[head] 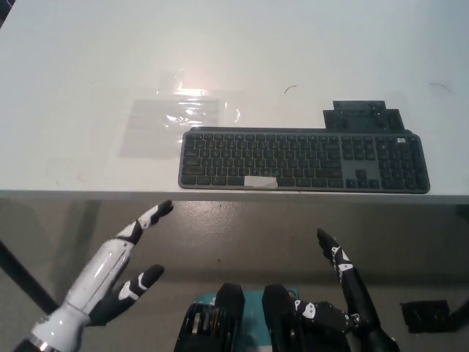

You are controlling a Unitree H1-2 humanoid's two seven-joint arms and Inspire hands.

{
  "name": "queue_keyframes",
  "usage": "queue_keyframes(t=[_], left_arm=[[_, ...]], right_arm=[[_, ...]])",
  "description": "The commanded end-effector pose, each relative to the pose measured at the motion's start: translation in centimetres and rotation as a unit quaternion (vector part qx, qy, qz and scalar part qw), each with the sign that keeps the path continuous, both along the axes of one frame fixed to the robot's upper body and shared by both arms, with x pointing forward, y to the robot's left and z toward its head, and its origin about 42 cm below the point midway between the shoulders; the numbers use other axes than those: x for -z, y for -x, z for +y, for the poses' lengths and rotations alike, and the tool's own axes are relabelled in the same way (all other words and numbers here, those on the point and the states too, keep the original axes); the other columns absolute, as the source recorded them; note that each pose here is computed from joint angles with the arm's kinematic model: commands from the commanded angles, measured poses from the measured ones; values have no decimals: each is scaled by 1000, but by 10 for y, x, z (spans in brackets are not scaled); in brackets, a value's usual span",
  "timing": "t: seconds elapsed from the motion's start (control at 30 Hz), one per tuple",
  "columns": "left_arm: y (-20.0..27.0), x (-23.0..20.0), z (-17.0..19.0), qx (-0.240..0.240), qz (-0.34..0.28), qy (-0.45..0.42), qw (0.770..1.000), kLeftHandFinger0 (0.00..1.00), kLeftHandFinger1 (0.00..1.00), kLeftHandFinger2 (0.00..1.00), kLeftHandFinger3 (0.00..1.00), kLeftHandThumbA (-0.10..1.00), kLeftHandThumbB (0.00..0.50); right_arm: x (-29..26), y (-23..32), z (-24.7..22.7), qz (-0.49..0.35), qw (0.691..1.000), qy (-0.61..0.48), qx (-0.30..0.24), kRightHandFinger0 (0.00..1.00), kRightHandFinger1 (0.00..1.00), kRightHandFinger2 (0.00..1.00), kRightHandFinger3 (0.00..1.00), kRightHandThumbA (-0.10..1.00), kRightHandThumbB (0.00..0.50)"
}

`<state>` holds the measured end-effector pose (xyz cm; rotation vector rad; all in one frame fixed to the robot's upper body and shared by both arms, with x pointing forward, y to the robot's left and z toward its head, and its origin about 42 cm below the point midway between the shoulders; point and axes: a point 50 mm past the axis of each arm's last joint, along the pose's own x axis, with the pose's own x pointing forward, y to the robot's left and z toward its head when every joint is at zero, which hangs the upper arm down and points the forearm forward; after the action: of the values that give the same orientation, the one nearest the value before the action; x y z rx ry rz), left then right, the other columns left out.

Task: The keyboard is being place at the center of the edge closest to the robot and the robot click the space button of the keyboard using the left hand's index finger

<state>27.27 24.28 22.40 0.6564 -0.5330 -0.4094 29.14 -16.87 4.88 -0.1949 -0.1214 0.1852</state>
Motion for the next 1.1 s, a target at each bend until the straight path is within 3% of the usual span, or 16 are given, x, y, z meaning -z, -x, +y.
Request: queue_keyframes(t=[0.0, 0.03, 0.07, 0.1, 0.13, 0.23, 0.3, 0.4, 0.6, 0.83, 0.93, 1.07], left_arm=[[4, -71, -23, 25, -33, -125, 991, 152, 226, 590, 1000, 1000, 500], [0, -76, -30, 17, -51, -131, 990, 9, 23, 303, 1000, 1000, 499], [-3, -78, -33, 13, -61, -134, 989, 0, 1, 115, 1000, 1000, 500], [-8, -79, -39, 9, -72, -130, 989, 0, 0, 12, 1000, 1000, 500], [-13, -78, -44, 7, -78, -125, 989, 0, 0, 0, 1000, 1000, 500], [-34, -76, -60, -12, -87, -136, 987, 0, 0, 0, 1000, 1000, 479], [-54, -69, -71, -23, -75, -149, 986, 0, 16, 16, 1000, 1000, 412], [-76, -57, -83, -39, -48, -173, 983, 0, 26, 20, 1000, 1000, 380], [-116, -30, -96, -59, -6, -209, 976, 0, 74, 54, 1000, 1000, 369], [-149, 5, -101, -69, 44, -219, 972, 82, 361, 406, 1000, 1000, 379], [-157, 18, -102, -73, 60, -226, 970, 73, 350, 397, 1000, 1000, 398], [-157, 31, -102, -76, 68, -235, 967, 93, 351, 405, 1000, 1000, 367]], right_arm=[[-16, -8, 1, -62, 998, -4, -10, 1000, 1000, 1000, 1000, 1000, 333], [-17, -9, 2, -62, 998, -4, -10, 1000, 1000, 1000, 1000, 1000, 328], [-17, -9, 2, -63, 998, -4, -11, 1000, 1000, 1000, 1000, 1000, 326], [-18, -10, 2, -65, 998, -4, -11, 1000, 1000, 1000, 1000, 1000, 327], [-18, -10, 2, -66, 998, -5, -10, 1000, 1000, 1000, 1000, 1000, 329], [-20, -10, 3, -67, 998, -5, -10, 1000, 1000, 1000, 1000, 1000, 330], [-19, -11, 3, -66, 998, -9, -7, 1000, 1000, 1000, 1000, 1000, 332], [-19, -11, 3, -70, 998, -8, -6, 1000, 1000, 1000, 1000, 1000, 324], [-21, -13, 3, -73, 997, -8, -2, 1000, 1000, 1000, 1000, 1000, 317], [-24, -14, 4, -73, 997, -9, 0, 1000, 1000, 1000, 1000, 1000, 331], [-24, -15, 3, -74, 997, -5, 0, 1000, 1000, 1000, 1000, 1000, 329], [-25, -16, 3, -74, 997, -4, -1, 1000, 1000, 1000, 1000, 1000, 322]])
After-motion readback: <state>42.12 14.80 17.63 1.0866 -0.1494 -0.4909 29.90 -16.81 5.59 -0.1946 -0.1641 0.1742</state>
